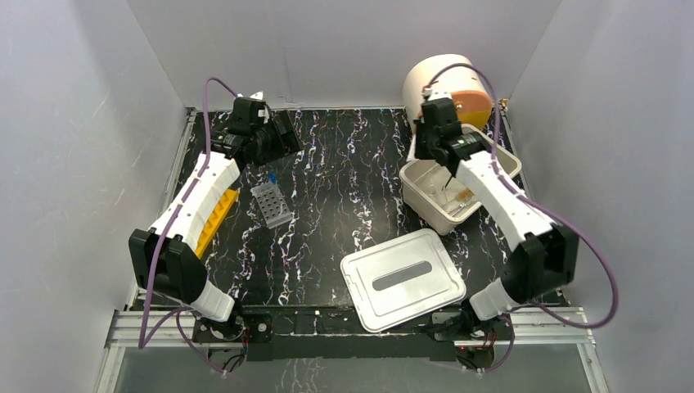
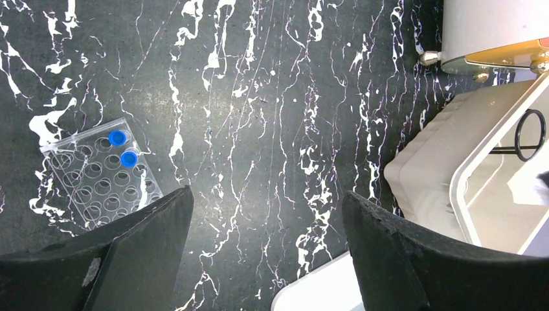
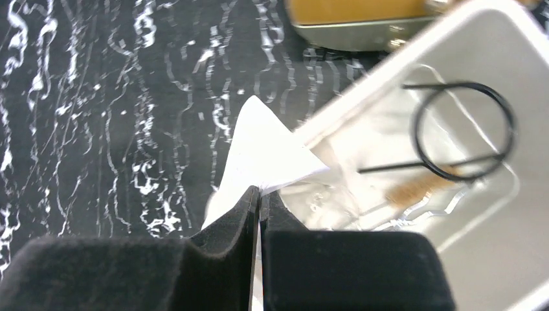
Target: Organize the chemistry lab equipment
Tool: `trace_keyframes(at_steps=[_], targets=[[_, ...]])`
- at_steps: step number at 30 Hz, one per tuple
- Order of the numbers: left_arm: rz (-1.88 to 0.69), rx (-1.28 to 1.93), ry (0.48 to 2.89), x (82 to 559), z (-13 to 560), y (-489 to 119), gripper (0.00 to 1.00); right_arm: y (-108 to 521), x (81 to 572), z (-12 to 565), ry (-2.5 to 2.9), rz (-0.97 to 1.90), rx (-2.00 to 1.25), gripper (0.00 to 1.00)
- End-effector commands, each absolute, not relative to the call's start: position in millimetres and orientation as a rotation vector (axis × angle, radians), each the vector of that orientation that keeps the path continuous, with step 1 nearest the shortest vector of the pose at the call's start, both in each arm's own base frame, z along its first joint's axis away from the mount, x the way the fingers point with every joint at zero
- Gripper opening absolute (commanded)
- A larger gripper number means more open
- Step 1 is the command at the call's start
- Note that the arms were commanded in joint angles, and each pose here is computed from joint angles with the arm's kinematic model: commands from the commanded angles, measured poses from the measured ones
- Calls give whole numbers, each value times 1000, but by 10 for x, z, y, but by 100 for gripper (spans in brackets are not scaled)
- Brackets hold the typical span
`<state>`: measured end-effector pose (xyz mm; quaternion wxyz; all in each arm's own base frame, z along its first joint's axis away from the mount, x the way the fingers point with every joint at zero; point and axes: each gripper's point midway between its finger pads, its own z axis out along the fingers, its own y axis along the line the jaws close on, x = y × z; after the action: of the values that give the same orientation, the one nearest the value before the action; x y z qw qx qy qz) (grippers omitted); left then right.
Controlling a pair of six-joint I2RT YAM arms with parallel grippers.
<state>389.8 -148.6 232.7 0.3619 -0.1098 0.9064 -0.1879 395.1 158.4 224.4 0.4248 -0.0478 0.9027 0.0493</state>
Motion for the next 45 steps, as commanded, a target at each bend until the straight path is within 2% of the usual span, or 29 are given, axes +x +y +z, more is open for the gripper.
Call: trace_keyframes(at_steps=[1, 7, 15, 19, 21, 24, 29, 35, 39, 45], targets=[[-532, -253, 2307, 3964, 2462, -1551, 84, 1121, 3853, 2387, 2187, 47, 73, 11], [-557, -256, 2320, 3987, 2431, -1600, 84, 909, 3662, 1859, 2318, 24, 162, 12], [-673, -214, 2323, 3933, 2455, -1760, 84, 942, 3609, 1492, 2396, 67, 187, 15], [-791, -148, 2322, 3868, 2456, -1928, 84, 929, 3597, 1401, 2419, 68, 196, 21], [-835, -108, 2327, 3822, 2422, -2003, 84, 938, 3604, 1385, 2424, 75, 202, 28], [-928, 4, 2323, 3718, 2402, -2172, 84, 925, 3617, 1429, 2415, 74, 220, 38], [-997, 146, 2354, 3540, 2263, -2432, 85, 897, 3639, 1614, 2379, 72, 234, 45], [-1000, 403, 2380, 3209, 2025, -2767, 85, 889, 3653, 1946, 2325, 95, 237, 52], [-1015, 677, 2378, 2842, 1774, -3017, 78, 894, 3629, 2085, 2306, 129, 264, 55], [-1011, 1064, 2323, 2405, 1378, -3284, 77, 932, 3546, 2153, 2299, 197, 309, 57]])
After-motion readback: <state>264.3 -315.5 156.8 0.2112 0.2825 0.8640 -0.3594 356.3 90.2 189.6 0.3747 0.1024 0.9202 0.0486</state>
